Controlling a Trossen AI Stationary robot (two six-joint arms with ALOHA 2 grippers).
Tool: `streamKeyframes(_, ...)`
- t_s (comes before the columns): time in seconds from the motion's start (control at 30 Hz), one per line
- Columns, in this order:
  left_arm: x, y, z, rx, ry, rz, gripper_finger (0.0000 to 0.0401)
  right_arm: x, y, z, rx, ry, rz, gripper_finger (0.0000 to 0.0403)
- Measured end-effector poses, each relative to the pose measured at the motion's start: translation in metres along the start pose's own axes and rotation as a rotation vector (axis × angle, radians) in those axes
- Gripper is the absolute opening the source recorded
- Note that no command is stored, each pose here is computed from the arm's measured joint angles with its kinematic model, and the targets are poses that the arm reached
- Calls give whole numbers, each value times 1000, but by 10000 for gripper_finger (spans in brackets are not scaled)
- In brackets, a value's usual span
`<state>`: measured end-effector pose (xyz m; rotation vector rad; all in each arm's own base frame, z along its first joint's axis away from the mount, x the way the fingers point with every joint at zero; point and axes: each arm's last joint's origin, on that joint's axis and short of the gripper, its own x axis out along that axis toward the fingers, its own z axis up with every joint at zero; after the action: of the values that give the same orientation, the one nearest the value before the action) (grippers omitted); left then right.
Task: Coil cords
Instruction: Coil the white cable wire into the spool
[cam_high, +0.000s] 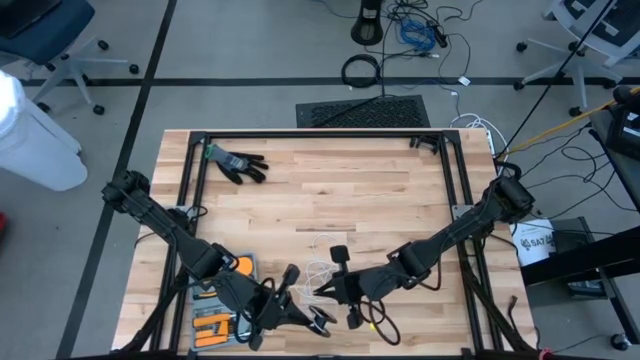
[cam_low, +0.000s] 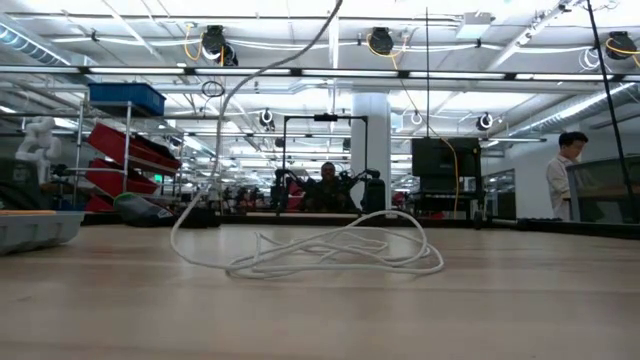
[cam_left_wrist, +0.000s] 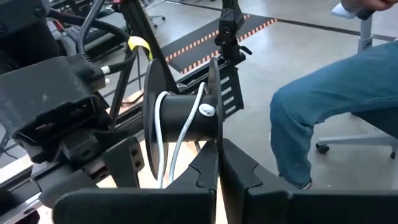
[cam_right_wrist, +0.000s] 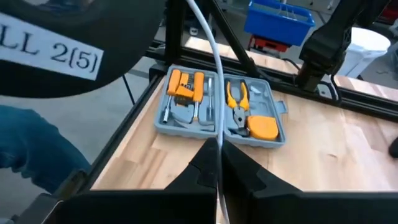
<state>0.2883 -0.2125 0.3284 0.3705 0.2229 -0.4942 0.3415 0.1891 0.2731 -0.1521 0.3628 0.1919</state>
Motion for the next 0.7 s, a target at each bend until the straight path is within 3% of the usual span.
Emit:
streamKeyframes(0.47, -2, 1, 3, 20, 7, 138, 6, -11, 22, -1, 65, 22, 76, 0)
streamKeyframes(0.7, -4, 3, -2, 32, 85, 212, 6, -14, 26, -2, 85, 42, 81, 0)
